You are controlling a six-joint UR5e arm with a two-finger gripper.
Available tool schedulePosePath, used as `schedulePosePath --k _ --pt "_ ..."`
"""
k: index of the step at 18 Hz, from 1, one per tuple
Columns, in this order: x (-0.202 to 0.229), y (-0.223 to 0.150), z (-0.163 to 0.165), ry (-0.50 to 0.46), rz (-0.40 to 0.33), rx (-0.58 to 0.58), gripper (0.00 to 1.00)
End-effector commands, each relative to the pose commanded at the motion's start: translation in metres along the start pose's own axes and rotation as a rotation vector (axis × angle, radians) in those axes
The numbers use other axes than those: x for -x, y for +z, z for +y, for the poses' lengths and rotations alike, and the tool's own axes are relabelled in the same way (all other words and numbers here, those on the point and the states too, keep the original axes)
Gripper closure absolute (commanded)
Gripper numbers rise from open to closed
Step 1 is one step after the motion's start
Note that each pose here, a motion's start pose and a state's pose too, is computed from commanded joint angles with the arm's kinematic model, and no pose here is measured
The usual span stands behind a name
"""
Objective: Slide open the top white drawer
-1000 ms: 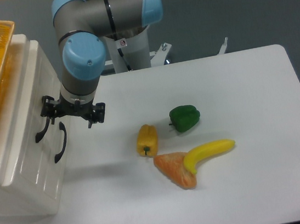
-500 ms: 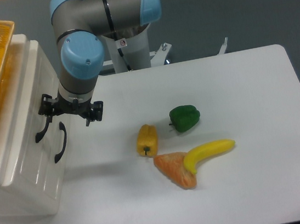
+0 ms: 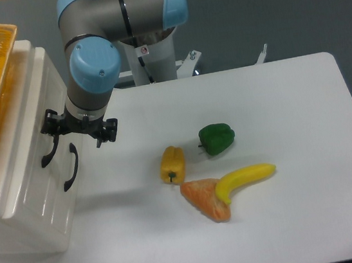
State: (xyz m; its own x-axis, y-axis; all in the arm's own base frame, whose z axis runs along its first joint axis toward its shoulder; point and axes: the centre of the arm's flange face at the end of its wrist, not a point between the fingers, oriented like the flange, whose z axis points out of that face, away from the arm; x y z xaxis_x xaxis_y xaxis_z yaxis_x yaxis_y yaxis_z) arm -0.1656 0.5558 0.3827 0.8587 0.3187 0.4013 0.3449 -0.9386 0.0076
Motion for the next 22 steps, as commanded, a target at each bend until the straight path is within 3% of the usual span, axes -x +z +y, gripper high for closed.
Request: schedulePosePath --k 22 --pt "0.001 0.013 -0.003 0.000 0.004 0.025 0.00"
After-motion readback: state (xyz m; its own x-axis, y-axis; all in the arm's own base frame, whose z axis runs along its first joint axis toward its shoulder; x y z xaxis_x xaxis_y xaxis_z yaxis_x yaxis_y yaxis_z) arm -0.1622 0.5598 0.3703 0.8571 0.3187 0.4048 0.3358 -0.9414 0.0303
